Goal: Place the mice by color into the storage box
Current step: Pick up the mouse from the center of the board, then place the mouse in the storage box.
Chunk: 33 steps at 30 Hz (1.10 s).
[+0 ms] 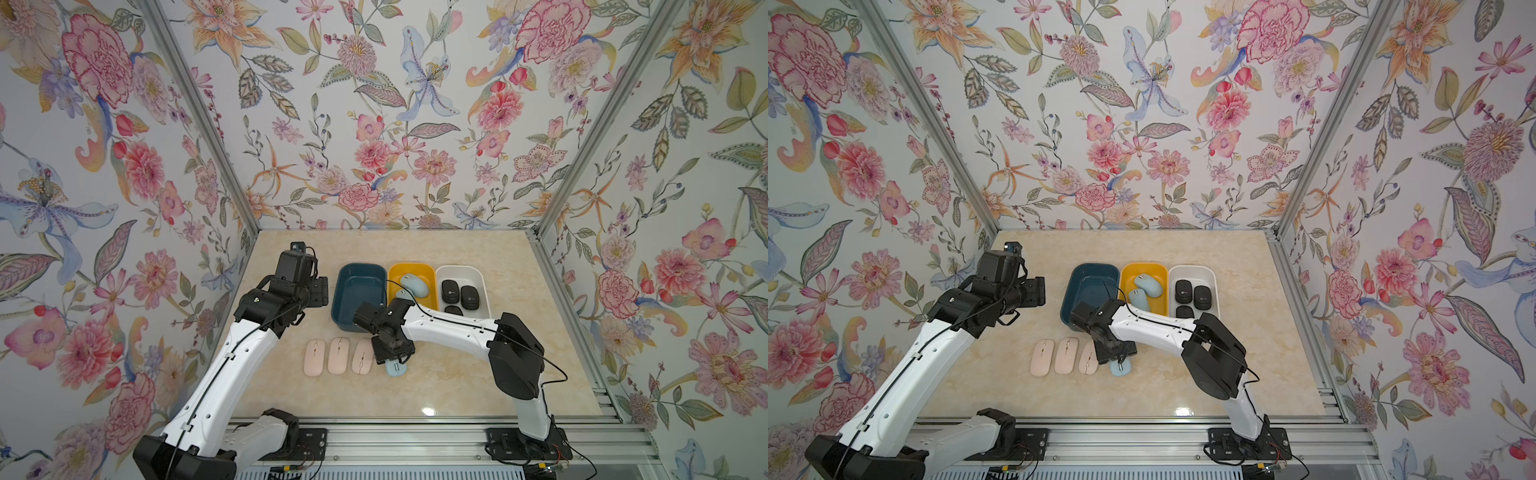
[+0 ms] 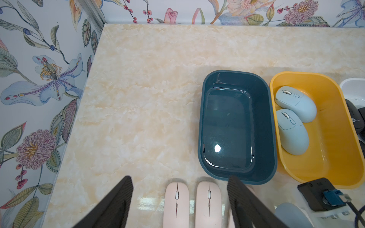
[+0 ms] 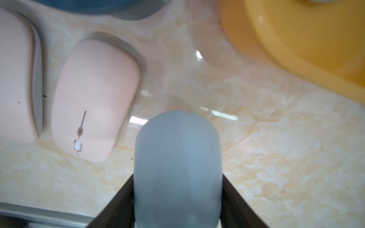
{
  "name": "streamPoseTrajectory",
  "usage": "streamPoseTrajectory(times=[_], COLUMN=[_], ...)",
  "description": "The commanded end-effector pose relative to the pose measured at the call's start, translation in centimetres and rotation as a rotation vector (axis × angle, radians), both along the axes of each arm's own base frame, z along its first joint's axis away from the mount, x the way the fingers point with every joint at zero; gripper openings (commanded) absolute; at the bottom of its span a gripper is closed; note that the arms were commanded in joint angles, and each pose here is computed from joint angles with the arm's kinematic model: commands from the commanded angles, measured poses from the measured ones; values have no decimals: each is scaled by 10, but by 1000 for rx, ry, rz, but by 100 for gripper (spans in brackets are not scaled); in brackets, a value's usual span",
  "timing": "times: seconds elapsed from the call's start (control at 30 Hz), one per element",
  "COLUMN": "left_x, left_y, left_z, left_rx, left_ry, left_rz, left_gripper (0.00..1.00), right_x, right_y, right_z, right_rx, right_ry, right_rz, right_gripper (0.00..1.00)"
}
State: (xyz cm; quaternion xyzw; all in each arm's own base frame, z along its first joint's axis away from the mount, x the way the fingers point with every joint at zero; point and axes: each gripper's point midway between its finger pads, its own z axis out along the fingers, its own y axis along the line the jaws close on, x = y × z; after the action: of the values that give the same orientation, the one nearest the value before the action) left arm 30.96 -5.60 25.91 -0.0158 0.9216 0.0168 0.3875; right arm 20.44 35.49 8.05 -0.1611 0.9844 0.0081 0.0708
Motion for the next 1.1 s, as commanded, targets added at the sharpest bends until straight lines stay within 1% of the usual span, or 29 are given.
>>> streamPoseTrajectory(times=[0.0,0.2,0.37,0.5,0.67,1.07], left_x=[-4,-4,-1,2,5,6], left_y=[9,9,8,7,8,9], left_z=[-3,-3,0,3,0,-2], left_rx=[18,10,8,10,35,32], left_ry=[13,12,8,5,16,25], left_rz=[35,41,39,36,32,25], left_gripper=[79,79,79,79,79,79], right_x=[17,70,122,152,173,201], right_y=[-11,-25,-39,-43,-42,-54], right_z=[44,80,92,93,82,45], right_rx=[21,60,62,56,51,9], right_ry=[-52,-121,-161,-178,-184,-164], right_rz=[-1,-28,-35,-23,-5,-17], right_gripper=[61,61,61,61,62,63])
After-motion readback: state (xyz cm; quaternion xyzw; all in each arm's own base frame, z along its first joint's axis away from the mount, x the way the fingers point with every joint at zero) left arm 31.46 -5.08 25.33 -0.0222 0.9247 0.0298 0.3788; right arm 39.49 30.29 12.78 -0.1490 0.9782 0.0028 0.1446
